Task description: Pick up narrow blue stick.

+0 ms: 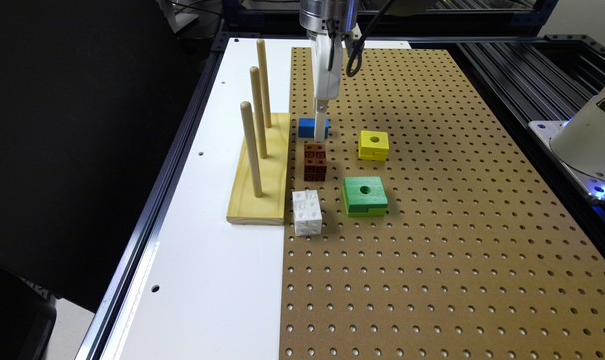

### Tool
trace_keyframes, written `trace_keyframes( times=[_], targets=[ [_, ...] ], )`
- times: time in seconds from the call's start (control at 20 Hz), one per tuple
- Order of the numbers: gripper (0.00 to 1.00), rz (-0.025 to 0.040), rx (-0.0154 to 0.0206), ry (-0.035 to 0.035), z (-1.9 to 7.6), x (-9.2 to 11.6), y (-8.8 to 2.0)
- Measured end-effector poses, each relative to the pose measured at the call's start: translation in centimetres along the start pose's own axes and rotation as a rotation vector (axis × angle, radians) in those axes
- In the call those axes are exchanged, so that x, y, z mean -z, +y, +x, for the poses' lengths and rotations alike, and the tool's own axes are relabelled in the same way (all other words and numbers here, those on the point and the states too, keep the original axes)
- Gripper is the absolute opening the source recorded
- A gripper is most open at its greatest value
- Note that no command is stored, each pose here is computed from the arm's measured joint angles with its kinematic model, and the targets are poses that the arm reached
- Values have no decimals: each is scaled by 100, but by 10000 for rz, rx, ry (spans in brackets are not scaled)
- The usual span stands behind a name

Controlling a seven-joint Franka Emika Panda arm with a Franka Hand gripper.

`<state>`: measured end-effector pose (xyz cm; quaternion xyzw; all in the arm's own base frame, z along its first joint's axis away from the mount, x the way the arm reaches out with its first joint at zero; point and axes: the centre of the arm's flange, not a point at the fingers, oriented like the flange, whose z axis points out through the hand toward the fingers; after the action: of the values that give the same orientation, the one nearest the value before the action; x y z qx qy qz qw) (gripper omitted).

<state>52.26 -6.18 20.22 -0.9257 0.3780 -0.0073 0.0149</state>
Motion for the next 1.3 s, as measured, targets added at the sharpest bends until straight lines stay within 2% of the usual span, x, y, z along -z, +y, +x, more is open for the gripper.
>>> trace_keyframes(
  times=[0.1,0.45,0.55,0.6,0.65,0.7,1.15,1.2,1.3],
  targets=[
    [100,31,-1,37,23,11,-17],
    [100,85,-2,97,67,22,-51],
    [100,40,-7,12,58,-64,-44],
    [100,42,-10,-14,50,-164,-37],
    [100,76,-9,1,47,-273,-35],
    [100,106,-16,55,67,-267,-53],
    [100,113,-20,62,74,-267,-57],
    [0,115,-22,65,75,-266,-57],
    [0,115,-22,65,75,-266,-57]
  ],
)
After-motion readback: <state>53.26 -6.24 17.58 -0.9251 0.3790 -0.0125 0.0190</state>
